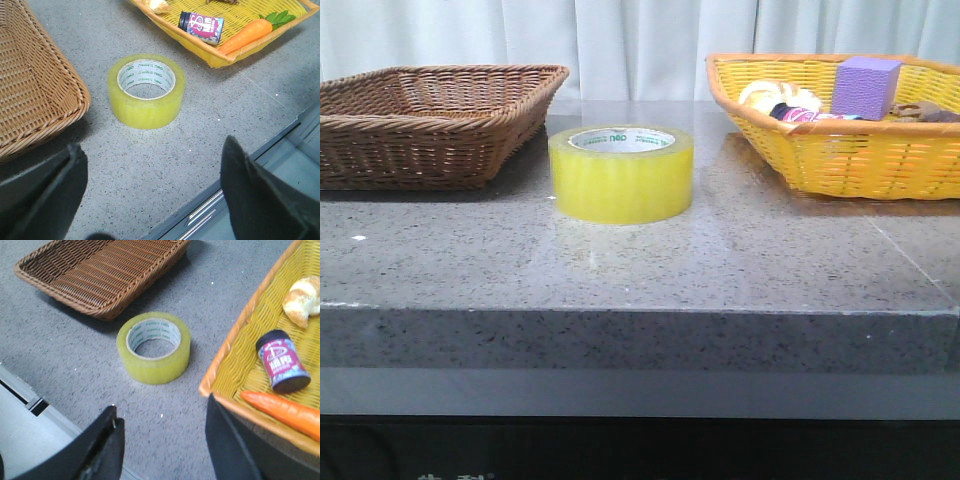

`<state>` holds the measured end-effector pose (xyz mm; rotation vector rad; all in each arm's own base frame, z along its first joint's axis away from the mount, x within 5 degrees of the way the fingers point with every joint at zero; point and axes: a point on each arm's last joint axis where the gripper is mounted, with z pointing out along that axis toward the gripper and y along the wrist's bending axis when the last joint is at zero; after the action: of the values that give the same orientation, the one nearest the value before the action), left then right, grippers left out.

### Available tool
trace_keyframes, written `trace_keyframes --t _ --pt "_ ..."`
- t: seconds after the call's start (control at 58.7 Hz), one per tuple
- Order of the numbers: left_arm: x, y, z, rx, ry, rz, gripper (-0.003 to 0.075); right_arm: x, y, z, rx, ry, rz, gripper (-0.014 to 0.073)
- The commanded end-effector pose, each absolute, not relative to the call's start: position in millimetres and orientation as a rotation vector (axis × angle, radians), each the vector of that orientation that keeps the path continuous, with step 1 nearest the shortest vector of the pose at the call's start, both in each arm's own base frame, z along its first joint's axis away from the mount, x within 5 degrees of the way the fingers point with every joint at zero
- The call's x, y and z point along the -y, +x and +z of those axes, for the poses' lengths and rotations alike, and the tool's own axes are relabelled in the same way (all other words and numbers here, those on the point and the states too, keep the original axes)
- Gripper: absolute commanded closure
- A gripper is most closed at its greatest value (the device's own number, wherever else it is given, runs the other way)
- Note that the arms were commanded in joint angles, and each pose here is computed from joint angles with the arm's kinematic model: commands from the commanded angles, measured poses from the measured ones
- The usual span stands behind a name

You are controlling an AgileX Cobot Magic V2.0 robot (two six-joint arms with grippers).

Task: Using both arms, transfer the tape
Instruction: 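Lower the left gripper onto the tape roll rim and grasp it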

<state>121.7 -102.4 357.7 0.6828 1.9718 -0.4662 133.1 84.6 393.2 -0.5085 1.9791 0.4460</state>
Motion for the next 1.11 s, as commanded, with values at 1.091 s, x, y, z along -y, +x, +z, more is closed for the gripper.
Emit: trace_keyframes --t 1.091 --pt "209.3 263.0 389.3 -2.033 1.47 -0.329 0.0111 -60.8 92.1 407.9 -1.775 -0.451 0.495 0.0193"
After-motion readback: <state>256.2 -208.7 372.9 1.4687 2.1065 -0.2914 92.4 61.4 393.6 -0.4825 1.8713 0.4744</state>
